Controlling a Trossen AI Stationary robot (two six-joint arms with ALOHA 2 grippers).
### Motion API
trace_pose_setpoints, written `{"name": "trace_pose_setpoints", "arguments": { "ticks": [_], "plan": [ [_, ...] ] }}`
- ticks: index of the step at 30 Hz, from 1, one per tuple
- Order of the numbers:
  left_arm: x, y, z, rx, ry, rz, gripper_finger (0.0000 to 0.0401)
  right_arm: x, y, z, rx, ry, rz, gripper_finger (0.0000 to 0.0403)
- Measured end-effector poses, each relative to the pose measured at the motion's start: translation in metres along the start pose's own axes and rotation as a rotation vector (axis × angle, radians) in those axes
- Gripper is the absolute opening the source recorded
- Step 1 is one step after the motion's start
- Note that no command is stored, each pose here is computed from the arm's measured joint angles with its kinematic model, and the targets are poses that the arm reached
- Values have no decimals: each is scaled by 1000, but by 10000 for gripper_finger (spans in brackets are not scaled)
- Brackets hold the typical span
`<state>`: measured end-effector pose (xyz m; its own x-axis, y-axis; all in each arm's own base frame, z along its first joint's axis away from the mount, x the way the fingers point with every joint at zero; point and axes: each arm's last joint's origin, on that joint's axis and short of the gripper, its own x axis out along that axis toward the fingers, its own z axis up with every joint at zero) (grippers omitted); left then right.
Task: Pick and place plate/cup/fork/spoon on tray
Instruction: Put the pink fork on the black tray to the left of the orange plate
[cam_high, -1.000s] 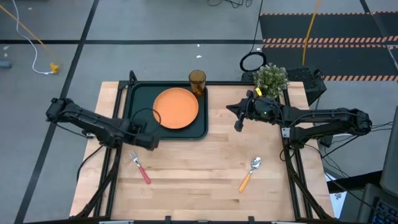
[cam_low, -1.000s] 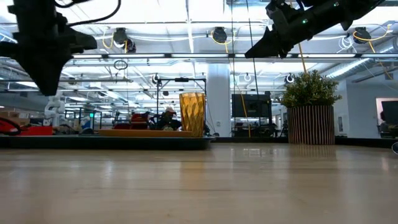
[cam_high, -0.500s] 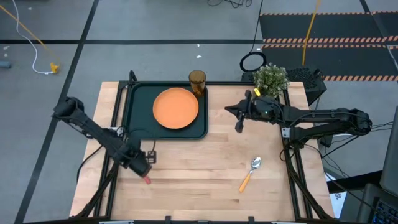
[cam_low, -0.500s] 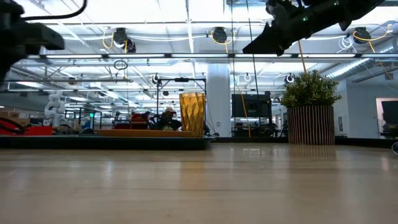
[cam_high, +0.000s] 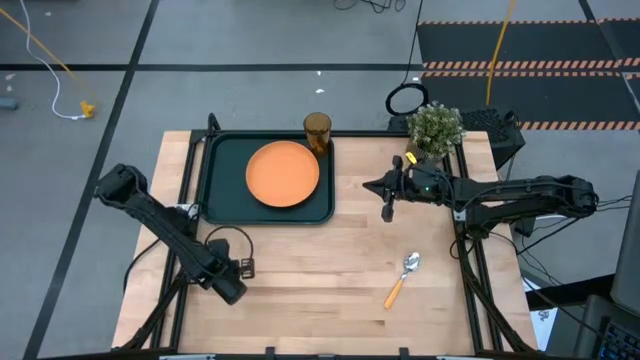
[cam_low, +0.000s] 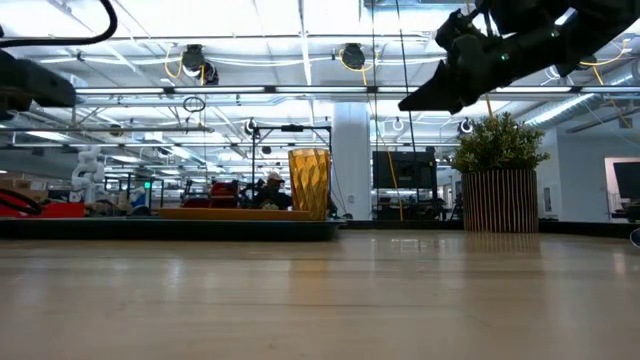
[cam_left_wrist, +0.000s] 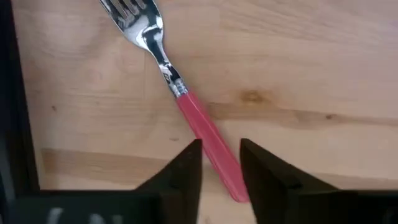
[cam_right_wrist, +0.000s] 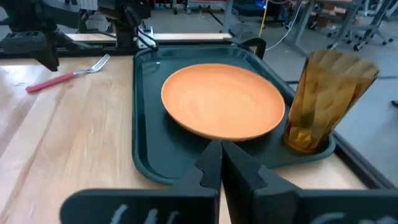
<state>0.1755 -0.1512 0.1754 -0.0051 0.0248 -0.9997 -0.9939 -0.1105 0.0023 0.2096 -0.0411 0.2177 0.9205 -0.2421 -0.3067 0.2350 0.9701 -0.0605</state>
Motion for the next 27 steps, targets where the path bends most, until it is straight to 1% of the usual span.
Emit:
{"name": "trace_pose_setpoints", "arguments": {
  "ticks": [4,8,12,17,22,27],
  "plan": [
    [2,3,3,-23,-25,70,171,0,5,-3,6,12,43,0],
    [2,6,6,-30,-54,105,193,-1,11,-3,2,11,70,0],
    [2,7,7,-30,-64,112,193,-2,15,-2,-4,4,88,0],
    [12,8,12,-42,-63,109,173,-2,17,-1,-1,-9,94,0],
    [28,9,16,-51,-41,75,151,-2,17,-1,-1,-10,93,0],
    [40,11,19,-47,-16,34,145,-2,17,-1,-2,-10,93,0]
  ]
}}
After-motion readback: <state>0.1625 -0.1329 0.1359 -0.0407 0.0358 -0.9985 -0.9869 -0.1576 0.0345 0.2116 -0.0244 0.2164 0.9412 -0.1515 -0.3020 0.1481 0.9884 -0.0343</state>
